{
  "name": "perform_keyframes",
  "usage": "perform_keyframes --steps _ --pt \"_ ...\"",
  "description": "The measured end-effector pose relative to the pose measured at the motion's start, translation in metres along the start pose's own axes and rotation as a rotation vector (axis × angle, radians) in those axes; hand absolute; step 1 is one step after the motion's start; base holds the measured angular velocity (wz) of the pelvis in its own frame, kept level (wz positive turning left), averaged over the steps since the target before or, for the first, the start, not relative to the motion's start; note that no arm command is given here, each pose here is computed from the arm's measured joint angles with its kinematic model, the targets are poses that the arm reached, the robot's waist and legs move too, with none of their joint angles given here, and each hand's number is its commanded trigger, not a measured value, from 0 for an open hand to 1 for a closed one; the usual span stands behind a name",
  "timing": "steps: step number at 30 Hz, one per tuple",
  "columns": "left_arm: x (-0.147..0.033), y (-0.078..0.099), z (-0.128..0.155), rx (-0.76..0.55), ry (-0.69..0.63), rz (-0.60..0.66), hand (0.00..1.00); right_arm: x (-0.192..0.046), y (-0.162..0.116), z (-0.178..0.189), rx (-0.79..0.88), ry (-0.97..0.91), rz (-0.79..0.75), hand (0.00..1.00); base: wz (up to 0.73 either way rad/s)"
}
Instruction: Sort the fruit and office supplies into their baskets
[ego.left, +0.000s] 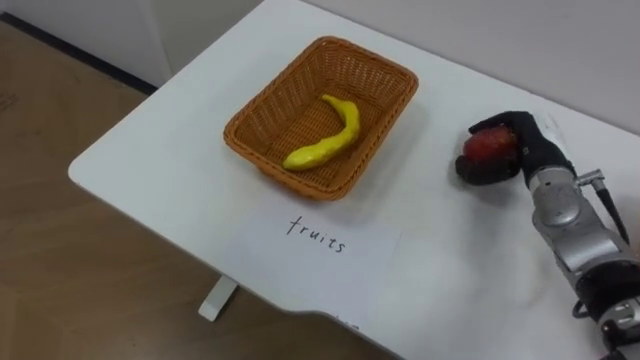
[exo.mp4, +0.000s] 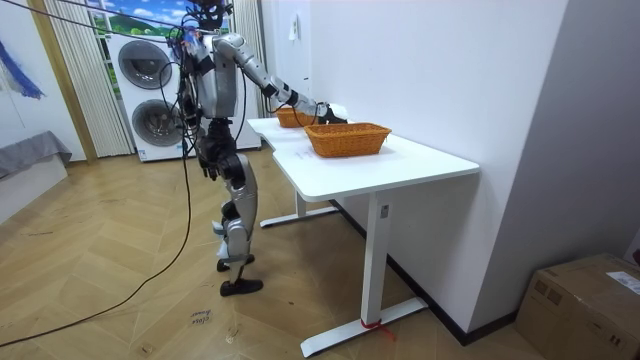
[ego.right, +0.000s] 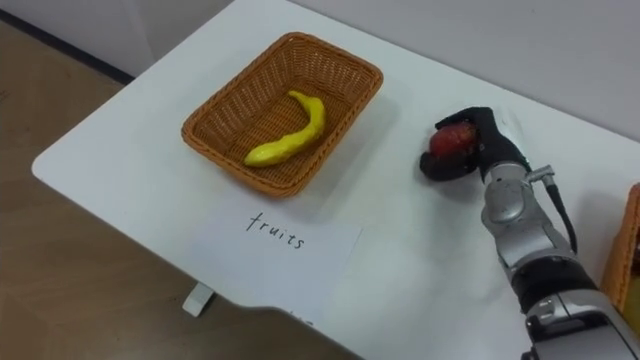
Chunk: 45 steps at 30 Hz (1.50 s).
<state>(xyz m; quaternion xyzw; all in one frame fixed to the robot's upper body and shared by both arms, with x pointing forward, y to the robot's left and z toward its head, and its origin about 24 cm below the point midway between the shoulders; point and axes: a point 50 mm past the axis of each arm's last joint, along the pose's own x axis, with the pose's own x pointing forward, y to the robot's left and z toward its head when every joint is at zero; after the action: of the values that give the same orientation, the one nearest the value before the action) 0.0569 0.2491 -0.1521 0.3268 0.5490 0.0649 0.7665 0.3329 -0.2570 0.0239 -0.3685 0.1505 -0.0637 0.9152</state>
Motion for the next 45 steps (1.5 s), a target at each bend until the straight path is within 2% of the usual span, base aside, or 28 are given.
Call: perform_keyframes --steps 9,21,29,35,45 --pt "0.001 0.011 -0.003 -0.002 -0.007 0.034 0.00 -0.003 0.008 -0.007 -0.029 0.029 0.071 1.00 0.03" --pt "-0.004 0.008 -0.022 -0.008 0.044 0.029 0.00 -0.011 0.015 0.004 -0.019 -0.035 0.113 1.00 0.00" --pt "-0.009 0.007 -0.040 -0.052 0.114 0.038 0.00 -0.014 0.007 0.042 -0.070 -0.206 0.065 1.00 -0.04" --pt "-0.009 0.007 -0.032 -0.082 0.095 0.067 0.00 -0.024 0.001 0.074 -0.107 -0.362 0.010 1.00 0.00" --pt "-0.009 0.007 -0.032 -0.082 0.088 0.084 0.00 -0.034 -0.011 0.103 -0.095 -0.493 -0.047 1.00 -0.03"
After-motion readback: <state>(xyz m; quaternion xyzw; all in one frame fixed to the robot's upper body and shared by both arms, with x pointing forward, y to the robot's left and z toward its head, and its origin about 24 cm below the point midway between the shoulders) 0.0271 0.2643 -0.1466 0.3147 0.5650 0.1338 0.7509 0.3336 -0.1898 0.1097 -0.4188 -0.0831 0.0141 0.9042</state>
